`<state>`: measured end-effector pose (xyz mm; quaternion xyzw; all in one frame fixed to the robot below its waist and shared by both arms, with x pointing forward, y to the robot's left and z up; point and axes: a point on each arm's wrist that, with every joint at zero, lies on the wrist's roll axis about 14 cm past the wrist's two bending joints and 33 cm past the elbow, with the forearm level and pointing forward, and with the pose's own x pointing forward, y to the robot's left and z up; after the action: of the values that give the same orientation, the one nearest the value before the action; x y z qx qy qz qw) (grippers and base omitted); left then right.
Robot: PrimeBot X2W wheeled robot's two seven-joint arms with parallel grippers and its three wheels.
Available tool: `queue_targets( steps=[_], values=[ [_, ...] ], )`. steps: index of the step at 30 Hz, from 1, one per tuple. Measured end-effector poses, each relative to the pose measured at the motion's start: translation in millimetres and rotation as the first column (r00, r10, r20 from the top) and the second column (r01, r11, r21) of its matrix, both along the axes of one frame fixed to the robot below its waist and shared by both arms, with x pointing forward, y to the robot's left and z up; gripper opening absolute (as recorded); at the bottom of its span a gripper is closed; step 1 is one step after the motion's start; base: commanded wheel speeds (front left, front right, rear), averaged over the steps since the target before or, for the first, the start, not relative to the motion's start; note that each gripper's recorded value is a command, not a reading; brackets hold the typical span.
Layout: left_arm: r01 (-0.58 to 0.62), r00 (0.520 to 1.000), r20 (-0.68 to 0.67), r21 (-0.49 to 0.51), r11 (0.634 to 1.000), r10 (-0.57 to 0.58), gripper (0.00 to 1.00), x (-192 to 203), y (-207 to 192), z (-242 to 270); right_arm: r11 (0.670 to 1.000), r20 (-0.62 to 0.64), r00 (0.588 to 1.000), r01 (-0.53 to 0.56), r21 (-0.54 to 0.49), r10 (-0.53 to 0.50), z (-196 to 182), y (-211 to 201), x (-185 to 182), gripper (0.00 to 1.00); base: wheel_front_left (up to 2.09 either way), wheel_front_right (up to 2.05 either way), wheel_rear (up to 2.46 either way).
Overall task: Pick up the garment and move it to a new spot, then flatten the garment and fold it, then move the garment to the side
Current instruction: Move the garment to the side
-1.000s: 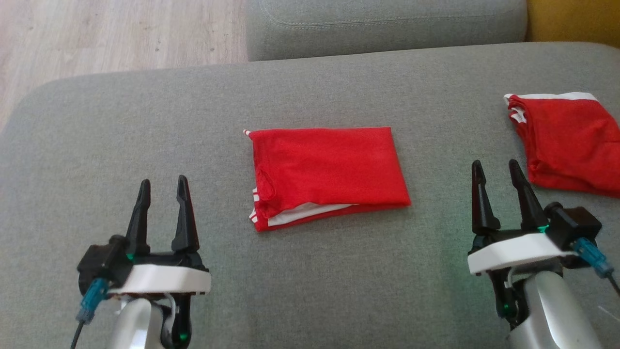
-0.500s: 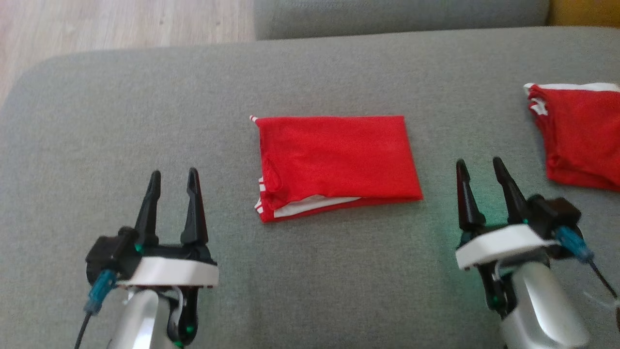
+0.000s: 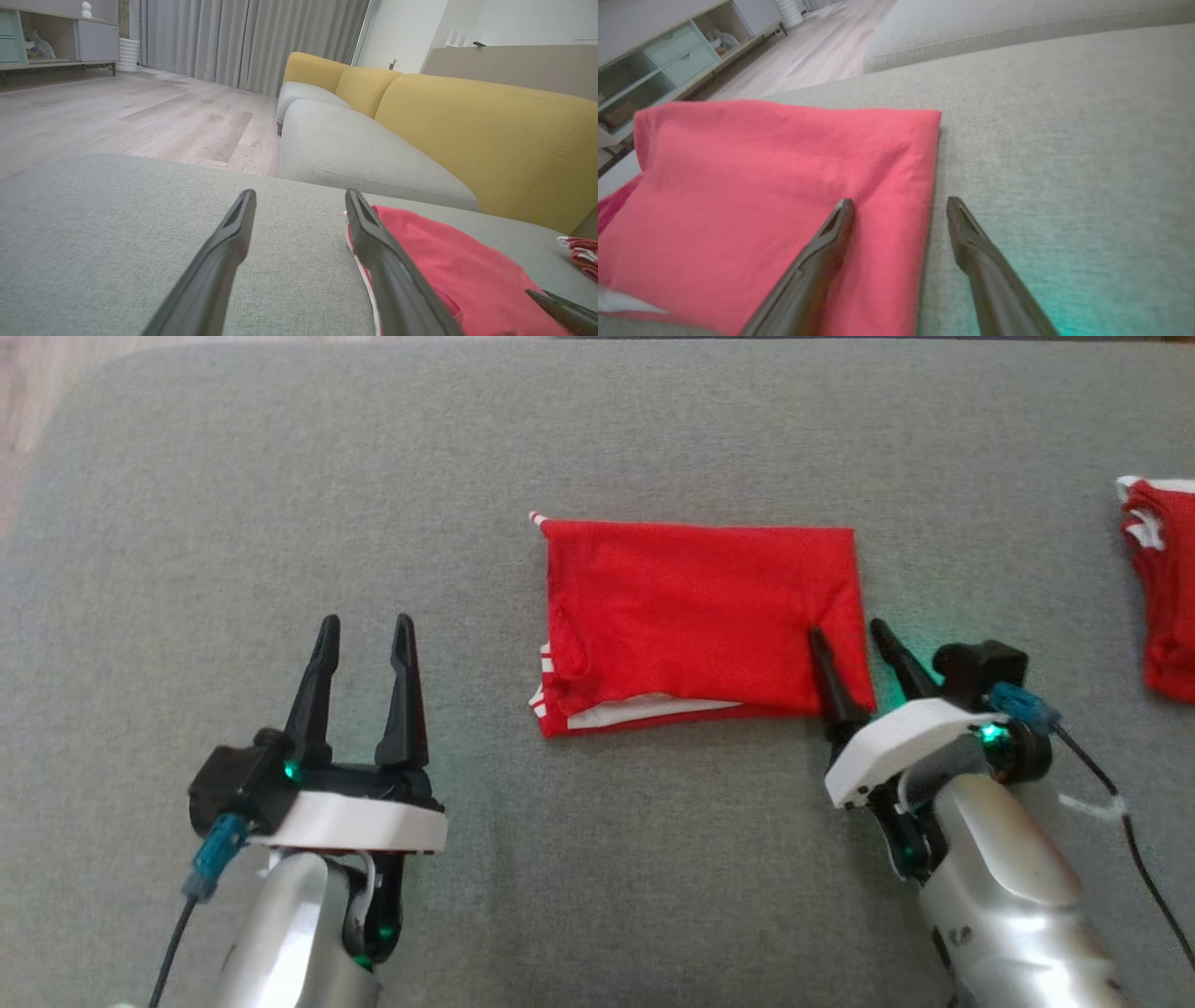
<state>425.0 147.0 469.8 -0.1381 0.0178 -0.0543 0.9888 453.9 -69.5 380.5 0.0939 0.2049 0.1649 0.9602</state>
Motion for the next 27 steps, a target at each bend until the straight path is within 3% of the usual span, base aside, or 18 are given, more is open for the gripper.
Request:
queue_targets(
  steps=[6, 7, 8, 9, 20, 25, 27],
  values=[
    [-0.015, 1.000, 0.002, 0.001, 1.000, 0.015, 1.00, 0, 5, 1, 0.996, -0.043, 0.996, -0.076, -0.050, 0.074, -10, 14, 3, 1.00, 0.00, 0.00, 0.00],
    [-0.015, 1.000, 0.001, 0.002, 1.000, 0.015, 1.00, -1, 6, 1, 0.994, -0.045, 0.995, -0.088, -0.060, 0.086, -11, 15, 3, 0.95, 0.00, 0.00, 0.00],
    [-0.016, 1.000, 0.002, 0.002, 1.000, 0.016, 1.00, -1, 6, 1, 0.993, -0.044, 0.995, -0.097, -0.068, 0.094, -10, 16, 4, 0.23, 0.00, 0.00, 0.00],
    [-0.016, 1.000, 0.004, 0.002, 1.000, 0.016, 1.00, -1, 6, 2, 0.992, -0.044, 0.994, -0.104, -0.077, 0.101, -10, 17, 3, 0.00, 0.00, 0.00, 0.00],
    [0.029, 0.998, 0.062, -0.005, 1.000, -0.029, 1.00, -2, -11, 24, 0.970, 0.075, 0.989, -0.111, -0.217, 0.130, 12, -3, 0, 0.00, 0.00, 0.00, 0.00],
    [0.135, 0.986, 0.098, -0.024, 0.991, -0.132, 1.00, -4, -50, 38, 0.949, 0.180, 0.977, -0.053, -0.310, 0.113, 44, -44, 6, 0.00, 0.00, 0.00, 0.00],
    [0.186, 0.977, 0.114, -0.028, 0.982, -0.182, 1.00, -5, -70, 43, 0.922, 0.199, 0.973, -0.031, -0.385, 0.116, 57, -74, 6, 0.00, 0.00, 0.00, 0.00]
  ],
)
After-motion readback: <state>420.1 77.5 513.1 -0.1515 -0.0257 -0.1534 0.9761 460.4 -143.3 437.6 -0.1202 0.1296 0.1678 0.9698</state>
